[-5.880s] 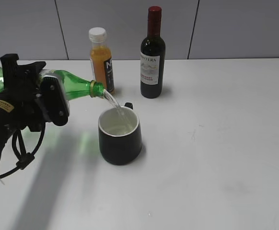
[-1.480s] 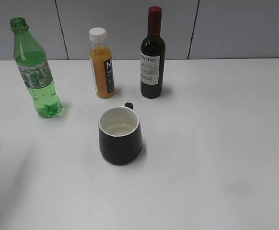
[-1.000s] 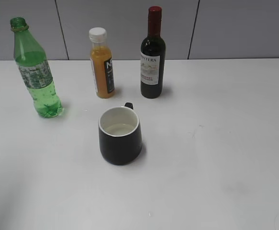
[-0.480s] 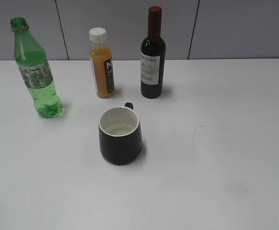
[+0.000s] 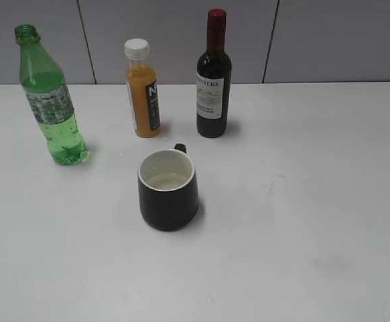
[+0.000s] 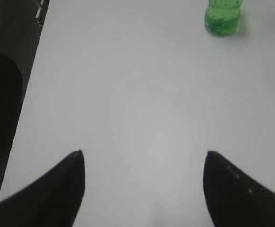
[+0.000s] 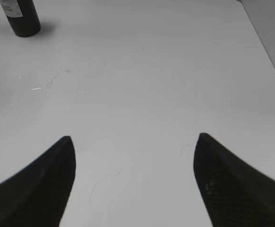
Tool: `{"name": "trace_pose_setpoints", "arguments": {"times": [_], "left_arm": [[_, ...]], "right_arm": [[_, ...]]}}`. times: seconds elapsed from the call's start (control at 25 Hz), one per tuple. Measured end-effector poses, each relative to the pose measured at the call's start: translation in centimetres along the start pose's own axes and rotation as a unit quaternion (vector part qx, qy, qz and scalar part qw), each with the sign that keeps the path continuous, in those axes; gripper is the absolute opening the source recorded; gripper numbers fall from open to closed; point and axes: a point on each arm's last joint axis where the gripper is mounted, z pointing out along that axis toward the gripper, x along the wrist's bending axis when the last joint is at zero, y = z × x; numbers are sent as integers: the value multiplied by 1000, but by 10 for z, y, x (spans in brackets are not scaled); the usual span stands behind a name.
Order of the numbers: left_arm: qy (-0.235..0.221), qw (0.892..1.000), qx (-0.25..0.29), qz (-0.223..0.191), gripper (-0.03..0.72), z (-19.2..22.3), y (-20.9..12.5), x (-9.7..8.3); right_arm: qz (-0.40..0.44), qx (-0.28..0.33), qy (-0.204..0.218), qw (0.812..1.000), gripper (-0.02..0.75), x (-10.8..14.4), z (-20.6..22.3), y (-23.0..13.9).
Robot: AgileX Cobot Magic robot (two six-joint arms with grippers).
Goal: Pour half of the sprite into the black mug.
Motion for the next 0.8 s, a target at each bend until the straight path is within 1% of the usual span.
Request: {"name": "trace_pose_setpoints", "arguments": {"times": [0.24,0.36,0.48,0.8], "left_arm": [[-15,996,-82,-24,594,1,-24,-6],[-22,995,-98,-30,594,2,-36,-8],[-23,991,-127,-32,594,-4,-43,-9],[-24,990,-136,-32,594,-6,-45,-9]], "right_arm": [[0,0,0,1000,590,0,0,0],[0,0,0,1000,590,0,0,0],[0,0,0,1000,590,0,0,0],[0,1,0,1000,590,0,0,0]]}}
